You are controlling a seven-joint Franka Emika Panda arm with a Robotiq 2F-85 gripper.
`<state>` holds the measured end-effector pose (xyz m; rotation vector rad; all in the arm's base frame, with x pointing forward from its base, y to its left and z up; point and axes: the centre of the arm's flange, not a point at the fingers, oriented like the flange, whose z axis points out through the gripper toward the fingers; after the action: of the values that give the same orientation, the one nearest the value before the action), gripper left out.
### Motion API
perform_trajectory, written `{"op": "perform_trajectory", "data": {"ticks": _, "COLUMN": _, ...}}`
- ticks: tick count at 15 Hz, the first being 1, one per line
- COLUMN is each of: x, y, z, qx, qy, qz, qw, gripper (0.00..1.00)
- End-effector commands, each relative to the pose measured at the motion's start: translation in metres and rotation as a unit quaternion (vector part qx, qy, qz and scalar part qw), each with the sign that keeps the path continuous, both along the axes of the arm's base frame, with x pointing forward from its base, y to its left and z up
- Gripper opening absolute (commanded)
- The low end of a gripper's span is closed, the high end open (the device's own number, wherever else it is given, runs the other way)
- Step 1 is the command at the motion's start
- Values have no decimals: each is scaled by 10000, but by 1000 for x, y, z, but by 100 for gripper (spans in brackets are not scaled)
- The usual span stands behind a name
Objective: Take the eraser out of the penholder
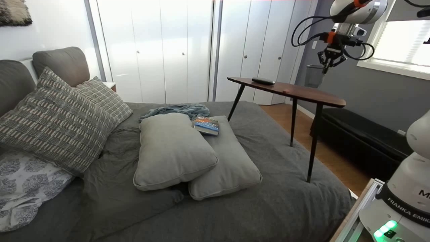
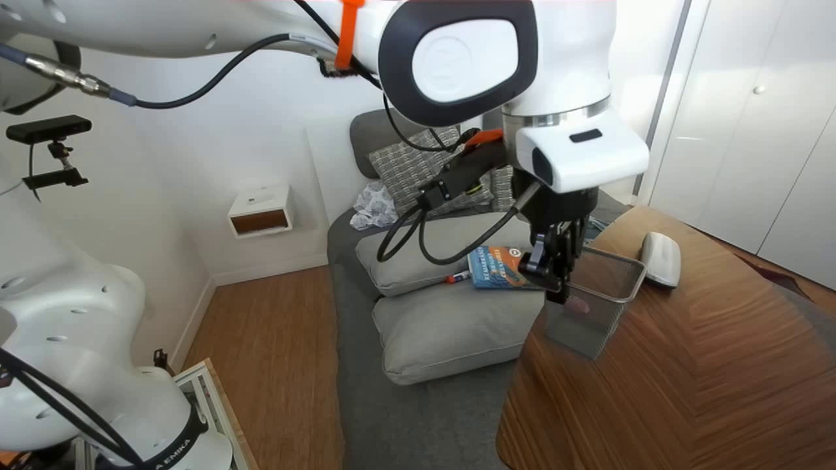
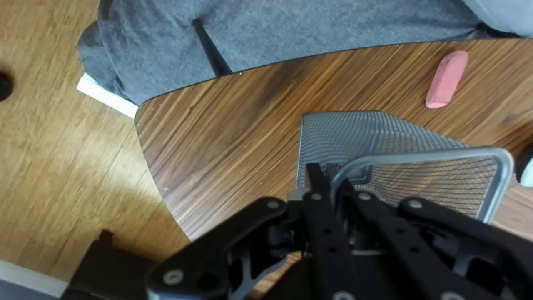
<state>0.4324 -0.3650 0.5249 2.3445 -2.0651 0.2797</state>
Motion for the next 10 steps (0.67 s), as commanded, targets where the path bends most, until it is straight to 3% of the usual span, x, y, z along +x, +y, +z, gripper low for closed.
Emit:
{"op": "perform_trajectory", "data": {"ticks": 1, "x": -3, "y": -3, "z": -3, "qx": 58, "qy": -58, "qz": -65, "qw": 9999, "gripper": 7}}
{"op": "perform_trajectory", "data": {"ticks": 3, "x": -5, "y": -5, "z": -7, "qx": 103, "qy": -90, "qz": -118, "qw": 9998, "gripper": 7}}
{"op": "perform_trajectory", "data": {"ticks": 4, "x": 2, "y": 0, "z": -6, "qx": 15, "qy": -44, "qz": 53, "qw": 10000, "gripper": 2}}
{"op": "perform_trajectory", "data": {"ticks": 10, "x": 4, "y": -3, "z": -11, "qx": -210, "qy": -97, "qz": 838, "qw": 9962, "gripper": 2}}
